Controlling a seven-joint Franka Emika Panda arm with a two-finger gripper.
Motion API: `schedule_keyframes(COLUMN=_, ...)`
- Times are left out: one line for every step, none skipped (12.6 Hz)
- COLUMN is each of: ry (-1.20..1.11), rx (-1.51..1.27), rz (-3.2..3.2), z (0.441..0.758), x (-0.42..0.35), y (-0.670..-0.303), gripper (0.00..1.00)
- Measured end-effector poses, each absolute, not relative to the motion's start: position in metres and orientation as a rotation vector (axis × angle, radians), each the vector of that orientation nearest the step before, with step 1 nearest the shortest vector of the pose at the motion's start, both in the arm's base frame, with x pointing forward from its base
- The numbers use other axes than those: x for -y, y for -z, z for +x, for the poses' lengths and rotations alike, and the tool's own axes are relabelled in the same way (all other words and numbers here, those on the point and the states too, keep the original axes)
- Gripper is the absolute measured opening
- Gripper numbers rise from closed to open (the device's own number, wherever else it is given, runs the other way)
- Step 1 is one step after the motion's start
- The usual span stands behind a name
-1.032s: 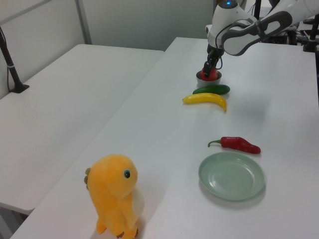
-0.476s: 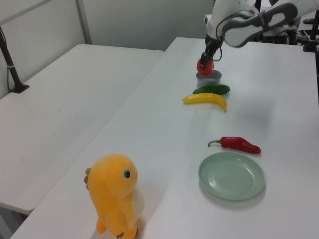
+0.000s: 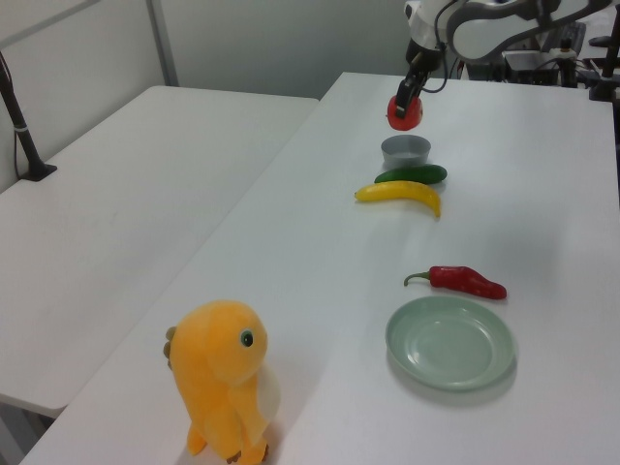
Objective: Red apple placed in the center of the desktop
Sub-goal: 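Carry the apple toward the open table beside the red chili pepper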
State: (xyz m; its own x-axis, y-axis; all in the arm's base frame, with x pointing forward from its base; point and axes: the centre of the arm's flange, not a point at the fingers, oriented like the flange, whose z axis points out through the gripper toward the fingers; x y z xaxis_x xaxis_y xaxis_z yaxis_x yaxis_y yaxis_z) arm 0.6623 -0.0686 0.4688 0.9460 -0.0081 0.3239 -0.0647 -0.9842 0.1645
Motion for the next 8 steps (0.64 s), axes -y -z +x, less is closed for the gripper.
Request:
schedule_keyframes(ry=-0.45, rx=0.016, rz=2.942, z=0.65, x=0.048, y=-0.476, gripper=0.73)
schedule_keyframes(ry=-0.411, rx=-0.024, rz=2.955, z=0.636, x=0.028, y=-0.482, gripper=0.73)
schedule_keyframes(ry=-0.369, rx=-0.046, rz=2.98, z=0.624, x=0.012, y=-0.484, gripper=0.73)
schedule_keyframes(ry=-0.328, rx=-0.062, rz=3.008, z=0.617, x=-0.003, y=-0.482, gripper=0.73)
schedule_keyframes(ry=-0.286, rx=-0.086, rz=3.029, z=0.612, x=-0.018, y=-0.475, gripper=0.73)
schedule_keyframes(ry=-0.224, rx=-0.124, rz=3.044, z=0.608, x=-0.036, y=-0.464, gripper=0.73)
schedule_keyframes(ry=-0.157, rx=-0.17, rz=3.05, z=0.603, x=-0.054, y=-0.449, gripper=0.73)
schedule_keyframes(ry=-0.094, rx=-0.208, rz=3.051, z=0.599, x=-0.068, y=-0.433, gripper=0.73)
